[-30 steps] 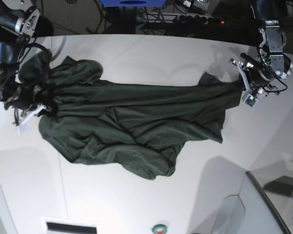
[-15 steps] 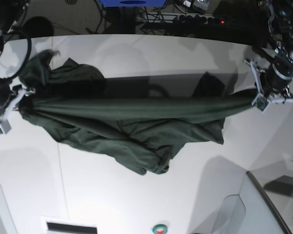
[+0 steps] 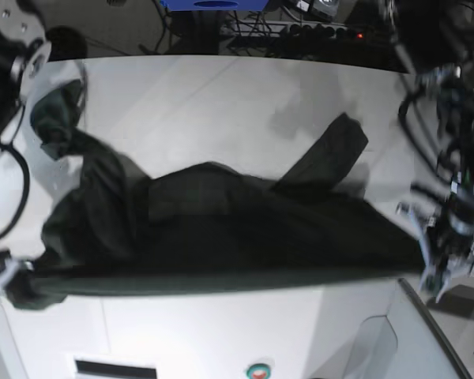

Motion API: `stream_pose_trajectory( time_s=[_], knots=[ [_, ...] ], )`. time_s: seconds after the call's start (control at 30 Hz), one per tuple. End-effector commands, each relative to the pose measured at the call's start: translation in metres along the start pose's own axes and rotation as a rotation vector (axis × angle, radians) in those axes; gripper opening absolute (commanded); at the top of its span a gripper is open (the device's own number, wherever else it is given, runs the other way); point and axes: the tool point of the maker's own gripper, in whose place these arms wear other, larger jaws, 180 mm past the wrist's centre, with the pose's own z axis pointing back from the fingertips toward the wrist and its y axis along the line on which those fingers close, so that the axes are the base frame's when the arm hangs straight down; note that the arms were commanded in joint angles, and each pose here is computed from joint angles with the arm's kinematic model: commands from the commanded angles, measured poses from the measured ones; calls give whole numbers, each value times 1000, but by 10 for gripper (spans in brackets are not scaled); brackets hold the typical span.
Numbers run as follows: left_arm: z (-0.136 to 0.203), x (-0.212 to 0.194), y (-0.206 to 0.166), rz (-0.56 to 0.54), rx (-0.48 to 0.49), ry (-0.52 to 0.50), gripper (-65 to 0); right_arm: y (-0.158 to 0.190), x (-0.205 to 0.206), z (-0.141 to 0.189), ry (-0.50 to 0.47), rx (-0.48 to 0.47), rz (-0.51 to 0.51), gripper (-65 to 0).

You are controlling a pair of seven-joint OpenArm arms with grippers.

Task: Layout the t-shirt on the table in an organized manner, then fold the t-shirt properly
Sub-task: 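Lift the shirt with both grippers and lay it flatter on the table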

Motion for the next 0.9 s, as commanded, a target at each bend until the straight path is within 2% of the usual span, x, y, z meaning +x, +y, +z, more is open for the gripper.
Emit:
stream_pose_trajectory(
  time_s=[0.0, 0.07, 0.13, 0.17, 0.2, 0.23, 0.33, 0.43, 0.5, 0.6, 0.7, 0.87],
  knots=[
    [-7, 26, 15, 28, 32, -58, -650, -1, 34, -8, -78, 11, 13, -618],
    [-29, 62, 22, 127, 39, -111, -650, 7, 62, -36, -122, 43, 20, -489],
    [-59, 90, 25, 240, 32, -161, -650, 9, 81, -61, -156, 53, 33, -273],
    [-72, 96, 24, 291, 28, -183, -615, 9, 86, -70, -157, 53, 42, -149],
    [-83, 99, 25, 335, 31, -206, -522, 9, 86, -77, -140, 58, 43, -42],
    [-90, 100, 25, 367, 41, -221, -453, 7, 88, -79, -134, 61, 39, 0],
    [-98, 98, 17, 390, 35, -235, -334, 1, 81, -76, -125, 48, 46, 0],
    [-95, 93, -2, 385, -16, -246, -273, -7, 60, -62, -122, 3, 98, -78],
    [-87, 86, -8, 407, -31, -263, -268, -1, 38, -53, -98, -12, 137, -117],
    [-66, 55, -13, 412, -21, -259, -267, -4, 3, -35, -46, -55, 161, -120],
    [-49, 6, -40, 404, -37, -186, -272, -3, -48, -28, 53, -74, 162, -120],
    [-13, -87, -84, 391, -80, -8, -273, -10, -146, -18, 296, -136, 217, -120]
  ],
)
